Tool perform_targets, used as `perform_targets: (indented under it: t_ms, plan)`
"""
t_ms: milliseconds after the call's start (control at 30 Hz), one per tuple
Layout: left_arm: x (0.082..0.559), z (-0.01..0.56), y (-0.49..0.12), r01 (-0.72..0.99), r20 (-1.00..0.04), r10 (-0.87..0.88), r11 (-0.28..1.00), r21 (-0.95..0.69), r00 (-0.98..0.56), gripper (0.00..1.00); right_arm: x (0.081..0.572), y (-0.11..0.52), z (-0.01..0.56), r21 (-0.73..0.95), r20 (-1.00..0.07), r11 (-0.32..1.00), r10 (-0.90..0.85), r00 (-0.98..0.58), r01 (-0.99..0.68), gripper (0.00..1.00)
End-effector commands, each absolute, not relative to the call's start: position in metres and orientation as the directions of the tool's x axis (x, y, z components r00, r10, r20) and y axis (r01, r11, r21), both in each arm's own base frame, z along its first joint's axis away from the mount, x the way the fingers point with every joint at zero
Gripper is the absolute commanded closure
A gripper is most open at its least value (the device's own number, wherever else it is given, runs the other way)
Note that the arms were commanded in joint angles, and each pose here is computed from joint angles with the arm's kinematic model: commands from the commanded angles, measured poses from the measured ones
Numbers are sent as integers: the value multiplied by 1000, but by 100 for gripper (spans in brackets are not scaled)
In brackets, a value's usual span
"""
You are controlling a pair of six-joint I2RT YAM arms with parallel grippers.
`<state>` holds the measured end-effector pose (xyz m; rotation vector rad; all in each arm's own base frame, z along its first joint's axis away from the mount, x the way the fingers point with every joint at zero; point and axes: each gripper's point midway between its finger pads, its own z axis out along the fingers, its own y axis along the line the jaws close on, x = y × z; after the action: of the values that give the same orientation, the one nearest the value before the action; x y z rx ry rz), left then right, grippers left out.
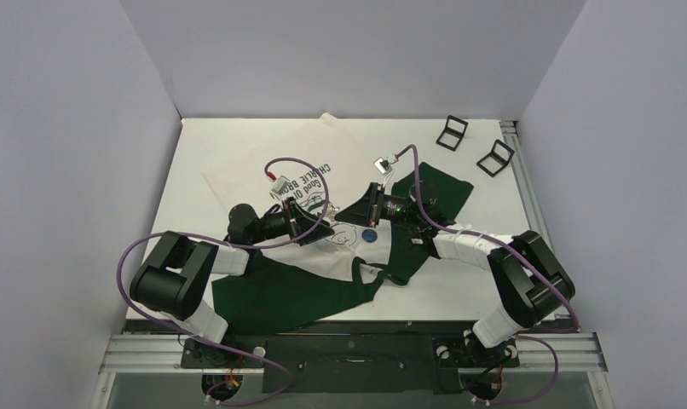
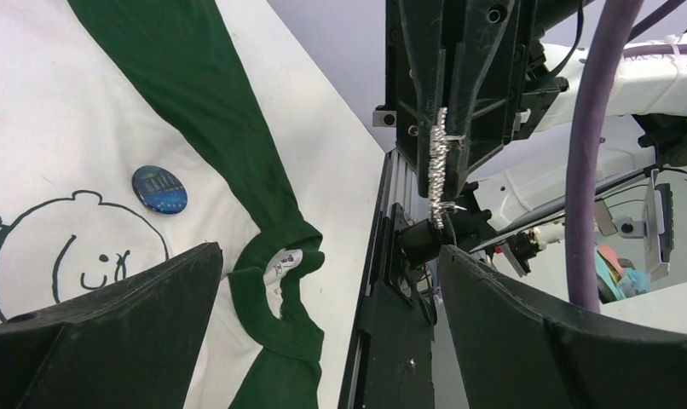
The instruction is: Remove the brooch from the garment
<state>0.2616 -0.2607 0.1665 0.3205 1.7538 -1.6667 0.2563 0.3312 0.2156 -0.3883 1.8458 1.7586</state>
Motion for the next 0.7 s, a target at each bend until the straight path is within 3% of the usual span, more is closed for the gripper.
perform_targets:
  t_ms: [0,667]
  plan:
    - [255,188,-262,689,-686,-282,106,-717,-671,4,258,332,211,787,-617,104,164,-770,-608,100]
    - [279,183,-262,623,-648,-328,192,-759,-688,3,246,336,198,770,-638,127,112,-762,-626,100]
